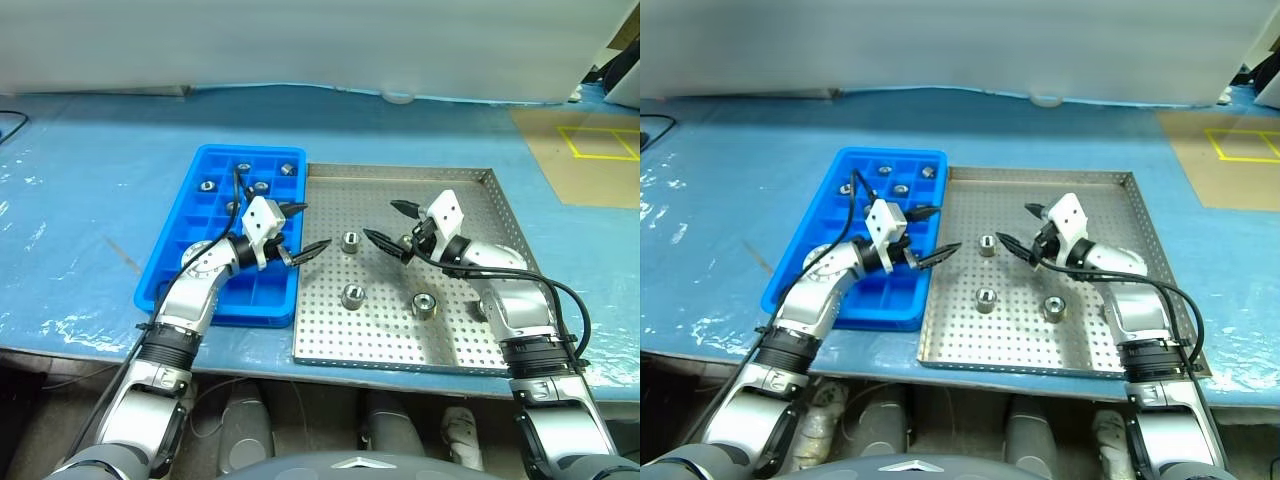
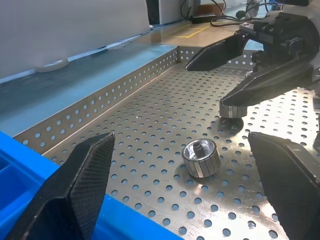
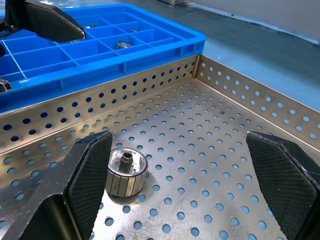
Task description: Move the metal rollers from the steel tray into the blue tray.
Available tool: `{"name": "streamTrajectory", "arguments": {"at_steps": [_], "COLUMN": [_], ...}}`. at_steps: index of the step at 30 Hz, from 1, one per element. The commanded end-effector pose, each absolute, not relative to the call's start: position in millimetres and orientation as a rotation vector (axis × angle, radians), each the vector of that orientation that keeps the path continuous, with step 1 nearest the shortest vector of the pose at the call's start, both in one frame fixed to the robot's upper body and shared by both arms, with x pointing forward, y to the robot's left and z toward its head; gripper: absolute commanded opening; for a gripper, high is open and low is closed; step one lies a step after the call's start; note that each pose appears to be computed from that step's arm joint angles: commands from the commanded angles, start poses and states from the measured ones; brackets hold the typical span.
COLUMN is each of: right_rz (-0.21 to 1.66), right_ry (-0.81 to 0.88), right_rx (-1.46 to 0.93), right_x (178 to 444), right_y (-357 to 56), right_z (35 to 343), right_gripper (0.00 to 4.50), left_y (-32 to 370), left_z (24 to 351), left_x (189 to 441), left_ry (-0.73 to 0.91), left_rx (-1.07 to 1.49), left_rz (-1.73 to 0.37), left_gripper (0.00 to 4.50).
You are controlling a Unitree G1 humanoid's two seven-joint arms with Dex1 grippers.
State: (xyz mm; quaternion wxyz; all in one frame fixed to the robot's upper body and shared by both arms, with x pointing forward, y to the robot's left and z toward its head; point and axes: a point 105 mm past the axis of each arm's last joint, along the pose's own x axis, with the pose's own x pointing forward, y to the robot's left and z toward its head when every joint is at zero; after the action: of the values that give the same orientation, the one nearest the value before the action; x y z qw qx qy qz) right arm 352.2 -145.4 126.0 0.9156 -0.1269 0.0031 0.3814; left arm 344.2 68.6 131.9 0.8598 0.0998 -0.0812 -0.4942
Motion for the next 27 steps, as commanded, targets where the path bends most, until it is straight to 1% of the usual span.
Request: {"name": "streamTrajectory", "arguments": {"at_steps": [1,13,21,27], "right_rz": [0.786,0.789,0.803,0.810], "right_ry": [-0.037,-0.030,-0.026,-0.033], "right_rx": [-0.273,-0.267,-0.261,-0.233], "right_x": [351,350,348,346], "right_y": [-145,-146,-144,-144], "right_z": [135,134,133,136], "right_gripper": [4.50,4.50,4.50,4.50], "left_y": [63,59,56,49], "left_z": [143,138,130,136], "left_x": [344,343,346,350], "left_ry": [-0.220,-0.197,-0.156,-0.164], "left_rx": [0.227,0.230,0.291,0.257], "left_rz": [-1.054,-1.086,-1.113,-1.125], "left_gripper": [4.48,4.48,4.48,4.48]}}
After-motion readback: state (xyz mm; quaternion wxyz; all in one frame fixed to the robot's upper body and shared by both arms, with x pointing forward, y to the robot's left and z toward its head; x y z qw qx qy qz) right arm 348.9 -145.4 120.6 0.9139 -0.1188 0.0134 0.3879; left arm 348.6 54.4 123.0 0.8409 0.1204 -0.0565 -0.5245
